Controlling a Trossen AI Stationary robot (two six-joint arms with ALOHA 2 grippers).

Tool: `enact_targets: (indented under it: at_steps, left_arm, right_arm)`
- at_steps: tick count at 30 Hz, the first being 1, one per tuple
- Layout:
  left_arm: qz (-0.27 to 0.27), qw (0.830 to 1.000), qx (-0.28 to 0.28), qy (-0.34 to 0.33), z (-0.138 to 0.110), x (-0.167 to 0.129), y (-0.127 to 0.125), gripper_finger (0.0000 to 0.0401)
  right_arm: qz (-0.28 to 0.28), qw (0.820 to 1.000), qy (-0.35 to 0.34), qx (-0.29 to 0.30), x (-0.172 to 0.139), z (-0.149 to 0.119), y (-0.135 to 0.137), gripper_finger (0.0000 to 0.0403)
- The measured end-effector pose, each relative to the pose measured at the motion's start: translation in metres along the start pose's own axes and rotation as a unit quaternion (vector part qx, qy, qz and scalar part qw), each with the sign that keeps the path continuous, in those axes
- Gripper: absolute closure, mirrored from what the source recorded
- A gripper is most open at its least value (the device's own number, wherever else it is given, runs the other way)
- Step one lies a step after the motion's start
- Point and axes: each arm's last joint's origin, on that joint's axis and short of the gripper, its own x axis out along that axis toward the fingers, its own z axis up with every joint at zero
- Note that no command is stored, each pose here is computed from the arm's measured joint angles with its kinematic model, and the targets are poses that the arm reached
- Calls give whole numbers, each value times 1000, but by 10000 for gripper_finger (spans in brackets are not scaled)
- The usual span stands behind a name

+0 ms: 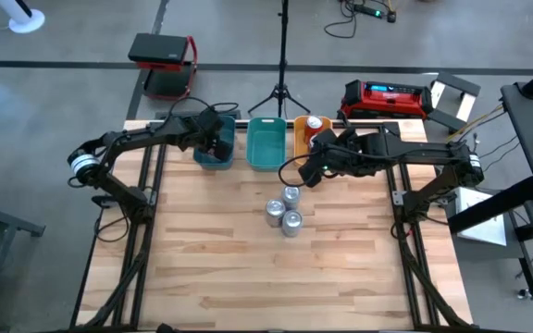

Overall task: Sort soda cans
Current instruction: Put the left red-silver soda can into the blue bin

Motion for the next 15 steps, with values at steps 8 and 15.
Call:
enact_targets:
  at_steps: [8,15]
  left_arm:
    - [-2,1000,1,3,0,0,0,95]
    - [-9,1000,10,5,-1,0,-1,94]
  right_arm:
    - [0,1000,0,0,0,0,0,142]
    - [0,1000,0,6,0,0,0,134]
